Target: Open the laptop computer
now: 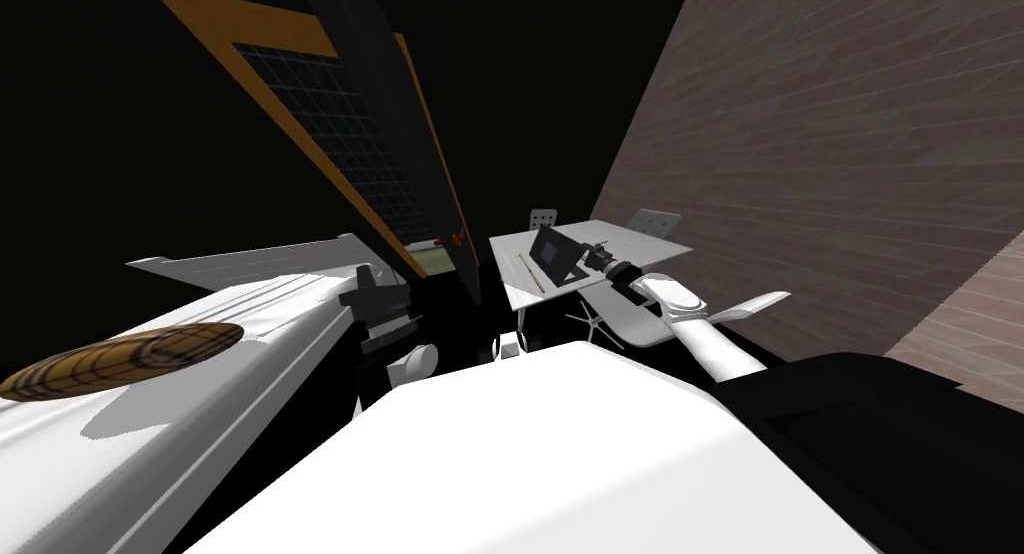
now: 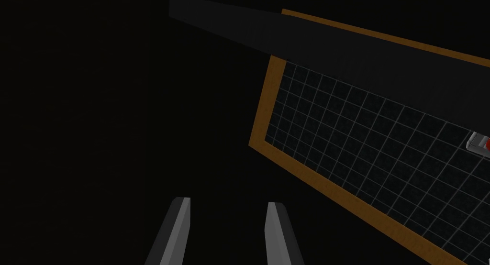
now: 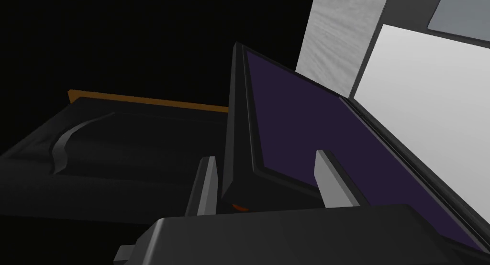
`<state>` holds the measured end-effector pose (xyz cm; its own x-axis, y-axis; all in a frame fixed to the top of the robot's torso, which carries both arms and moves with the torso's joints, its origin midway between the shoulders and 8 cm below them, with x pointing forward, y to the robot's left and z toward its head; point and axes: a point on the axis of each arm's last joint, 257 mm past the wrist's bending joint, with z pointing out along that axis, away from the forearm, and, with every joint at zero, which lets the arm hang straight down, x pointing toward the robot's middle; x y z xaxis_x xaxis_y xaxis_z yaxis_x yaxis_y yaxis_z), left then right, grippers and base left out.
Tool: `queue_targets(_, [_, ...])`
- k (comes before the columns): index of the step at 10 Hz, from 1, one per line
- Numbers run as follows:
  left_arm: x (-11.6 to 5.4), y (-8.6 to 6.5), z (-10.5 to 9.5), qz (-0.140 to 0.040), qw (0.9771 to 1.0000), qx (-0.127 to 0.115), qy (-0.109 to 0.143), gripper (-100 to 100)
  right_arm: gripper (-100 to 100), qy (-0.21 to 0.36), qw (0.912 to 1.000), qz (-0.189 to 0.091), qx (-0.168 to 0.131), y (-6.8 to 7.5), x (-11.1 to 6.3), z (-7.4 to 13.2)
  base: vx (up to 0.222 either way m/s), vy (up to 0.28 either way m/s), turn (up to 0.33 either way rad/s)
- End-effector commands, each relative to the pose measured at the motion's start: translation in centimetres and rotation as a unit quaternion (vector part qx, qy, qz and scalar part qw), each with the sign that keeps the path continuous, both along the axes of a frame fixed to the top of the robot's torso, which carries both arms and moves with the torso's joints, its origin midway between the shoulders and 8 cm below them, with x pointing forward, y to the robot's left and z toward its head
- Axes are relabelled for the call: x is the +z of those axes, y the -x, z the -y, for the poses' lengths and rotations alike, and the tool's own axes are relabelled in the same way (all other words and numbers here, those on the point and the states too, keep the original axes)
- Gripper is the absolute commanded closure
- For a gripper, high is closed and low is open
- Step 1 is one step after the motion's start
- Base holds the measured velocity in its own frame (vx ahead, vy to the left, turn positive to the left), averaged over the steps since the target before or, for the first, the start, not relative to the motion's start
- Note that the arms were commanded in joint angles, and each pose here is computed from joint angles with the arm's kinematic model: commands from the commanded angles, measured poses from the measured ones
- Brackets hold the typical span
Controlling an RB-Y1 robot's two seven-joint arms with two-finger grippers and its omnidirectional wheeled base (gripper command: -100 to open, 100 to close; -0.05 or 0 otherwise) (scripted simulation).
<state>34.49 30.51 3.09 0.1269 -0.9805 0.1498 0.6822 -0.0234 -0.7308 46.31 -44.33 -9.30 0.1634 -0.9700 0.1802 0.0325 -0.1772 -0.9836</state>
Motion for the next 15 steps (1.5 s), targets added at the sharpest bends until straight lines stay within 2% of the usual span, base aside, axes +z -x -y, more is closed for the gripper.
queue_targets(1, [0.0, 0.0, 0.0, 0.000, 1.0000, 0.000, 0.000, 0, 100, -0.044, 0.9990, -0.006, -0.005, -0.2, -1.1, 0.1, -0.009, -0.089, 0.034])
queue_targets(5, [0.0, 0.0, 0.0, 0.000, 1.0000, 0.000, 0.000, 0, 100, -0.127, 0.9917, -0.015, -0.012, -0.6, -3.4, -0.1, -0.021, -0.124, 0.045])
queue_targets(6, [0.0, 0.0, 0.0, 0.000, 1.0000, 0.000, 0.000, 0, 100, -0.168, 0.9855, -0.020, -0.015, -0.8, -4.5, -0.3, -0.026, -0.141, 0.034])
queue_targets(8, [0.0, 0.0, 0.0, 0.000, 1.0000, 0.000, 0.000, 0, 100, -0.208, 0.9776, -0.025, -0.017, -1.1, -5.6, -0.7, -0.016, -0.128, 0.054])
queue_targets(9, [0.0, 0.0, 0.0, 0.000, 1.0000, 0.000, 0.000, 0, 100, -0.193, 0.9806, -0.024, -0.017, -0.9, -5.2, -0.5, -0.006, -0.054, 0.012])
queue_targets(15, [0.0, 0.0, 0.0, 0.000, 1.0000, 0.000, 0.000, 0, 100, -0.315, 0.9482, -0.037, -0.019, -1.1, -10.5, -3.8, -0.003, -0.103, 0.001])
